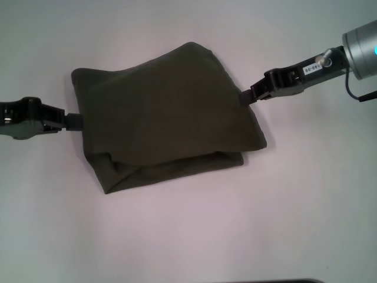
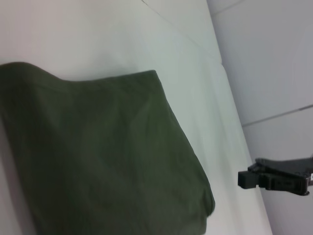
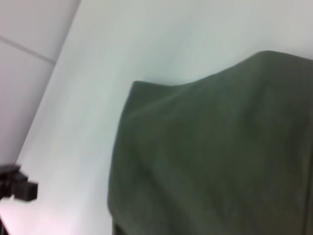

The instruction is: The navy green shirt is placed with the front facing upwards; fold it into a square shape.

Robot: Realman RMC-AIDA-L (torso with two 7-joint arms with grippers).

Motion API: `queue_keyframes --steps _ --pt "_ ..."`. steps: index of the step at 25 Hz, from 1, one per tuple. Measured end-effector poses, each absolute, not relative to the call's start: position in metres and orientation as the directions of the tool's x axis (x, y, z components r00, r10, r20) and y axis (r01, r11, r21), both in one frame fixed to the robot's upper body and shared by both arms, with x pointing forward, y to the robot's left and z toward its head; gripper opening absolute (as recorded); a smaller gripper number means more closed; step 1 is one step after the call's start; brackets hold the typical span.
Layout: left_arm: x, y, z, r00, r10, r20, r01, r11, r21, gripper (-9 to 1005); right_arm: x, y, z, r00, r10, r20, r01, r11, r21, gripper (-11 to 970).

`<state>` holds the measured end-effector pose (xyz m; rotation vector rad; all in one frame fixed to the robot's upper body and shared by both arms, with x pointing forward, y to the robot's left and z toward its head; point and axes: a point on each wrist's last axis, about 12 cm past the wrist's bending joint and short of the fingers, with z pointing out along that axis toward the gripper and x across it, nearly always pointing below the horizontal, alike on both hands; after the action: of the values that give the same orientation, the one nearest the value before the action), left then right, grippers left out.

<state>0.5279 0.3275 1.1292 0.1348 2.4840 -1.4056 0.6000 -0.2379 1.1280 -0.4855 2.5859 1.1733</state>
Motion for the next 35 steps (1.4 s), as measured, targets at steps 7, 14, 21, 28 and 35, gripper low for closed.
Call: queue_keyframes --steps 7,14,21,28,35 --pt "0.521 0.321 1.141 -0.835 0.090 -0.543 0.531 0.392 -0.751 15 0.587 -0.233 1.141 -0.630 -0.212 -0.747 -0.756 0.389 0.527 56" --pt "0.515 0.321 1.141 -0.589 -0.034 -0.808 0.768 0.289 -0.572 47 0.570 -0.217 1.131 -0.418 -0.122 -0.900 -0.895 0.227 0.385 148" --pt "0.506 0.318 1.128 -0.531 -0.100 -0.841 0.790 0.302 -0.534 372 0.557 -0.226 1.137 -0.328 -0.058 -0.943 -0.935 0.160 0.316 425" --pt "0.463 0.321 1.102 -0.499 -0.107 -0.860 0.813 0.285 -0.507 677 0.522 -0.258 1.111 -0.280 -0.107 -0.954 -0.943 0.219 0.252 630" --pt "0.428 0.300 1.067 -0.262 -0.099 -0.960 0.903 0.326 -0.281 784 0.490 -0.271 1.074 -0.246 -0.091 -0.965 -0.934 0.287 0.211 816"
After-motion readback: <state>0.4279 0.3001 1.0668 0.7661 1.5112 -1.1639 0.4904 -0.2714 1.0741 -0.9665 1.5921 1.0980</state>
